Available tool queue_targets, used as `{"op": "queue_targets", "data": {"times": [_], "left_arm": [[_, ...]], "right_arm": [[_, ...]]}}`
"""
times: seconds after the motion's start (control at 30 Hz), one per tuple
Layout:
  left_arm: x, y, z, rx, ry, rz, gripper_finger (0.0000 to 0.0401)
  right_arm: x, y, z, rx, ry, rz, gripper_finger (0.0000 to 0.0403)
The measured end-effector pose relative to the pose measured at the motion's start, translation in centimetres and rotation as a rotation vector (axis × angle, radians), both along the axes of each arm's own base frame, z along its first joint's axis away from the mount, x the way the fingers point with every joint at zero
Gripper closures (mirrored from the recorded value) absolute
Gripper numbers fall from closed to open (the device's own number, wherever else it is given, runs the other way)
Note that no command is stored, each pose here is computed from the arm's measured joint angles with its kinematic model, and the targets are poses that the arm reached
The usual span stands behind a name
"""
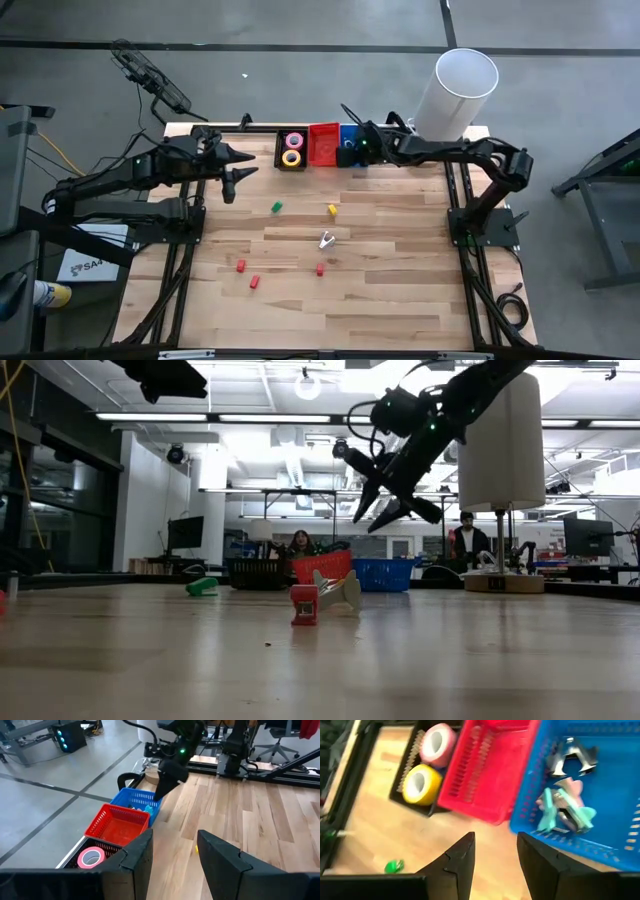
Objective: Pick and place Stapler, Stapler remover, tape
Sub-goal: Put the gray staple remover into the blue bin
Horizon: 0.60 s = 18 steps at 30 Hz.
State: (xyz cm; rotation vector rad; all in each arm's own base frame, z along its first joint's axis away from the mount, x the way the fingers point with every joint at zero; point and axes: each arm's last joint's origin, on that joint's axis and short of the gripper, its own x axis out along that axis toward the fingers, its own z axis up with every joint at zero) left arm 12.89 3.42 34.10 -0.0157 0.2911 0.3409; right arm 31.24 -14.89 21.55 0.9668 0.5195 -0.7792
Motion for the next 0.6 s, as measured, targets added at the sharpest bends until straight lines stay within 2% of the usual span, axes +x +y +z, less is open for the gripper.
{"op": "queue_targets", "data": {"times": [0.23, 0.47, 0.6], "left_arm": [[-0.1, 0.0, 0.0, -0.004, -0.001, 0.008, 0.0250], [-0.1, 0.1, -0.2, -0.029, 0.016, 0.038, 0.0250], [-0.2, 0.0, -0.3, -0.038, 0.021, 0.041, 0.0250]], "right_arm": [[0.5, 2.2, 1.3, -0.056, -0.018, 0.199, 0.0265], [1.2, 4.8, 1.8, -0.156, -0.028, 0.552, 0.0265], [1.7, 6.5, 1.9, -0.250, -0.038, 0.761, 0.0265]]}}
